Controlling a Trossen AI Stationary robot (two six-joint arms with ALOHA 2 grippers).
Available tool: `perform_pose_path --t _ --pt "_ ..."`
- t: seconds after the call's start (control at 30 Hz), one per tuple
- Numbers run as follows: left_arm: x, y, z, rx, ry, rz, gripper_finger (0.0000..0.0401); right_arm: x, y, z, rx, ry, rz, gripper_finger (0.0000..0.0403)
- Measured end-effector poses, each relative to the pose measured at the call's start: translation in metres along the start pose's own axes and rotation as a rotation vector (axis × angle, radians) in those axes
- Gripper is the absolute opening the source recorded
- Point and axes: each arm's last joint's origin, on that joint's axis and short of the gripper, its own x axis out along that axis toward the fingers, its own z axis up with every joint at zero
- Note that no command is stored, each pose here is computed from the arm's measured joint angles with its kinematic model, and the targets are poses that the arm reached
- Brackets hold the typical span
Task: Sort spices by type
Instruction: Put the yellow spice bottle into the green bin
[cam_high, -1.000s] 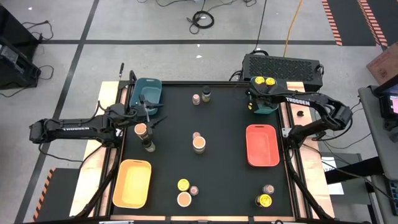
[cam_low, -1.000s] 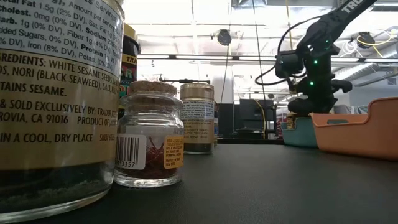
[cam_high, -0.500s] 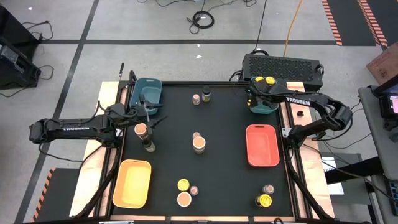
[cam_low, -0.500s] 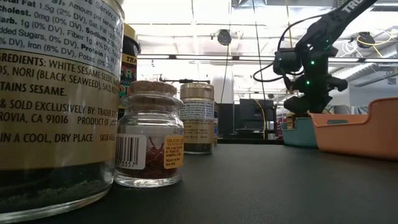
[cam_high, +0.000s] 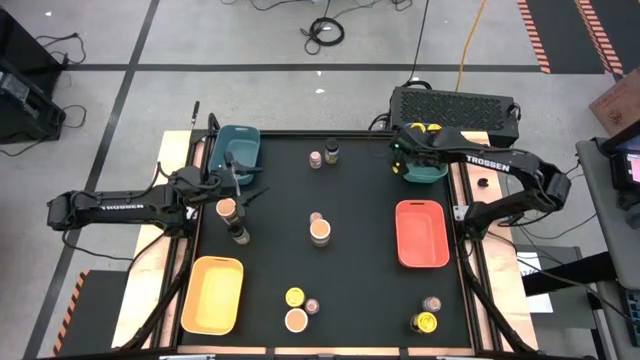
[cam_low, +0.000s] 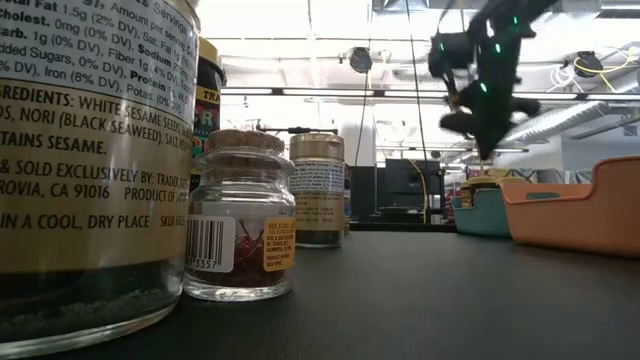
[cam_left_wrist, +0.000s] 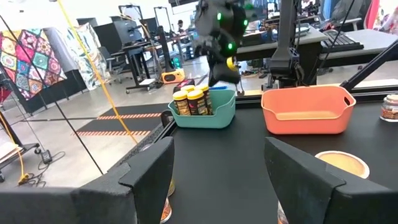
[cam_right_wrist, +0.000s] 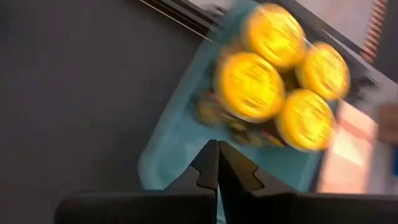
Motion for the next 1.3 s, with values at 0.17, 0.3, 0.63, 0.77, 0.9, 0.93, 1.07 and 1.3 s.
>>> perform_pose_path --t 0.17,0.3,0.63,0.77,0.9,0.93,1.07,1.3 --pt "0.0 -0.002 0.0 0.0 -0.014 -0.073 0.0251 -0.046 0.031 0.006 -0.122 -0.098 0.246 0.0" --pt "0.0 -0.003 0.001 0.0 -0.023 -0.119 0.0251 -0.085 0.055 -0.001 -0.215 -0.161 0.452 0.0" --pt "0.0 -0.004 -0.001 0.001 -0.007 -0.126 0.0251 -0.155 0.092 -0.06 -0.235 0.123 0.913 0.0" --pt "0.0 -0.004 -0.002 0.0 0.0 -0.128 0.0251 -0.174 0.1 -0.091 -0.1 0.364 0.962 0.0" --pt "0.0 -0.004 -0.002 0.001 0.001 -0.129 0.0251 -0.191 0.103 -0.12 0.064 0.601 0.934 0.0" --pt "0.0 -0.004 -0.002 0.002 -0.001 -0.129 0.0251 -0.195 0.103 -0.126 0.106 0.648 0.923 0.0" --pt "0.0 -0.004 0.001 0.023 -0.025 -0.124 0.0251 -0.206 0.102 -0.15 0.212 0.788 0.844 0.0" --pt "0.0 -0.003 0.003 0.027 -0.051 -0.121 0.0251 -0.217 0.099 -0.182 0.264 0.892 0.733 0.0"
